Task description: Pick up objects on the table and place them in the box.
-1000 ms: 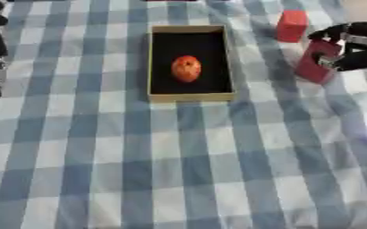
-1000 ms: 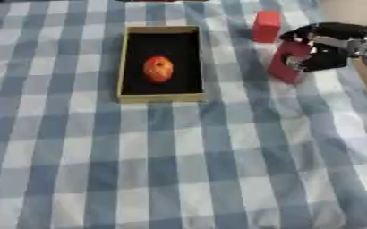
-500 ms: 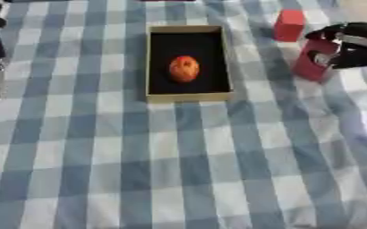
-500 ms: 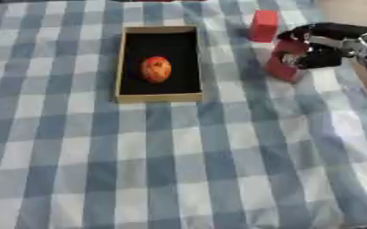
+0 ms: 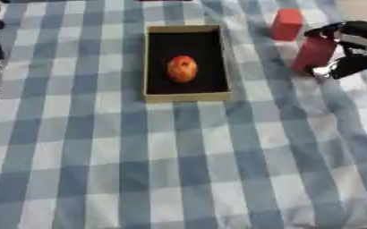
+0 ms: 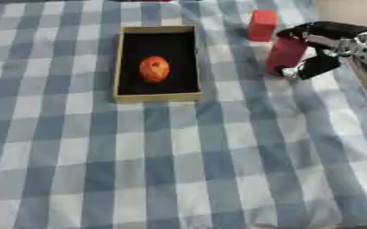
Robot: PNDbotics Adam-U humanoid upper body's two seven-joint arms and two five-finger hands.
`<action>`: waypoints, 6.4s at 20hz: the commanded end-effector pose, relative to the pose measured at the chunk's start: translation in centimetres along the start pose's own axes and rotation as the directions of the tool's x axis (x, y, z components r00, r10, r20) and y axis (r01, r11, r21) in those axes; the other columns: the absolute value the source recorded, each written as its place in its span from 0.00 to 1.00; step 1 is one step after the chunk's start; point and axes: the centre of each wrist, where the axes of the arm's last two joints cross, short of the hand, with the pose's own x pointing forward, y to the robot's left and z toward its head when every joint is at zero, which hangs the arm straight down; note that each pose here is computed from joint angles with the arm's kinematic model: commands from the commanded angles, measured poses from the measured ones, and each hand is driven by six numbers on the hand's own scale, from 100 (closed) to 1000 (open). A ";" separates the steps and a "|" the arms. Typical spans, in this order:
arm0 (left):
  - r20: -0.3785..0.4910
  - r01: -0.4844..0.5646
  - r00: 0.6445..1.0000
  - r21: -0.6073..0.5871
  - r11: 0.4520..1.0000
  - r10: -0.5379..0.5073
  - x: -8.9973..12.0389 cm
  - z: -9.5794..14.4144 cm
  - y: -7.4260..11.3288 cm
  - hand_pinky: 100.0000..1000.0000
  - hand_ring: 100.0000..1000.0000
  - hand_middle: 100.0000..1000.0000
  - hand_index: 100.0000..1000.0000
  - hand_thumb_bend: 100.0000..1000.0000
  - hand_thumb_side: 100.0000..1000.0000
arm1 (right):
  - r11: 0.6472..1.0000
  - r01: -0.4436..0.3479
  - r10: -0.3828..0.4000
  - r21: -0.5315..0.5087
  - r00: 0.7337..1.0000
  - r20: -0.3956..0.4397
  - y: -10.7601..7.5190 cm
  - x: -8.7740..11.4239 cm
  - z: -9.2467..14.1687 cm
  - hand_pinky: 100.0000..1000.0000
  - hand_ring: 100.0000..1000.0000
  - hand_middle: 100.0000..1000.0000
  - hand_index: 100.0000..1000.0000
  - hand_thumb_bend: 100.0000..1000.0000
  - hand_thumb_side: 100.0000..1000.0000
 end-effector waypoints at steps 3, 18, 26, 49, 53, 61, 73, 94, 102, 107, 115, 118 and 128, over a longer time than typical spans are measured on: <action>0.024 0.012 1.000 -0.005 1.000 -0.012 0.4 -0.3 0.4 0.69 0.77 0.62 0.60 0.00 0.49 | 0.999 0.026 -0.027 -0.029 0.999 -0.030 -0.6 -0.4 0.3 0.22 0.69 0.78 0.91 0.07 0.46; 0.025 0.010 1.000 -0.021 1.000 -0.009 0.4 -0.3 0.4 0.69 0.77 0.63 0.60 0.00 0.49 | 0.976 0.003 0.000 -0.216 1.000 0.016 -3.3 1.1 1.5 0.00 0.48 0.54 0.62 0.05 0.00; 0.029 0.012 1.000 -0.023 1.000 -0.012 0.4 -0.4 0.5 0.69 0.77 0.63 0.60 0.00 0.49 | 0.942 -0.087 0.116 -0.325 0.991 0.072 -7.8 3.6 2.9 0.00 0.48 0.51 0.62 0.11 0.00; 0.064 -0.027 0.998 -0.005 1.000 0.027 0.8 -1.2 0.0 0.70 0.77 0.63 0.60 0.00 0.49 | 0.932 -0.161 0.261 -0.324 0.920 0.293 -8.4 16.1 -8.8 0.00 0.49 0.53 0.61 0.16 0.00; 0.066 -0.032 0.997 -0.005 0.999 0.032 0.8 -1.3 0.0 0.70 0.77 0.63 0.60 0.00 0.50 | 0.934 -0.145 0.242 -0.326 0.928 0.283 -6.6 16.3 -10.1 0.00 0.49 0.52 0.60 0.10 0.00; 0.068 -0.037 0.997 -0.010 0.999 0.037 0.8 -1.3 -0.1 0.70 0.77 0.63 0.60 0.00 0.50 | 0.936 -0.158 0.249 -0.315 0.929 0.273 -4.7 16.8 -11.7 0.01 0.54 0.57 0.63 0.07 0.01; 0.068 -0.038 0.997 -0.014 0.999 0.039 0.8 -1.3 -0.2 0.70 0.77 0.64 0.60 0.00 0.50 | 0.948 -0.228 0.289 -0.220 0.908 0.303 -4.6 16.8 -12.0 0.50 0.85 0.85 0.93 0.00 0.59; 0.072 -0.032 0.997 -0.032 0.999 0.034 0.8 -1.2 -0.2 0.70 0.77 0.64 0.60 0.00 0.49 | 0.908 -0.332 0.401 -0.256 0.866 0.299 -8.9 17.4 -9.5 0.85 0.99 0.97 1.00 0.25 0.54; 0.072 -0.033 0.997 -0.035 0.999 0.035 0.8 -1.2 -0.2 0.70 0.77 0.64 0.60 0.00 0.49 | 0.935 -0.248 0.328 -0.253 0.878 0.349 -9.1 17.2 -9.2 0.80 0.97 0.95 1.00 0.12 0.50; 0.070 -0.033 0.997 -0.035 0.999 0.035 0.8 -1.2 -0.2 0.70 0.77 0.64 0.60 0.00 0.49 | 0.937 -0.237 0.319 -0.257 0.882 0.348 -9.6 17.2 -8.9 0.78 0.95 0.93 1.00 0.06 0.46; 0.058 0.027 0.998 -0.044 0.999 -0.024 0.5 -0.7 0.8 0.70 0.77 0.65 0.60 0.00 0.49 | 0.906 -0.266 0.344 -0.330 0.915 0.209 -14.7 12.3 -4.3 0.84 0.97 0.94 1.00 0.23 0.52; 0.075 0.061 0.996 -0.062 0.996 -0.056 0.5 -0.8 1.3 0.70 0.77 0.65 0.60 0.00 0.48 | 0.919 -0.292 0.343 -0.263 0.924 0.172 -14.6 9.8 -3.5 0.86 0.98 0.95 1.00 0.37 0.41; 0.132 0.082 0.988 -0.036 0.996 -0.076 0.9 -2.2 2.4 0.70 0.77 0.65 0.60 0.00 0.49 | 0.935 -0.333 0.336 -0.124 0.942 0.004 -13.6 1.5 1.6 0.90 0.98 0.94 1.00 0.39 0.44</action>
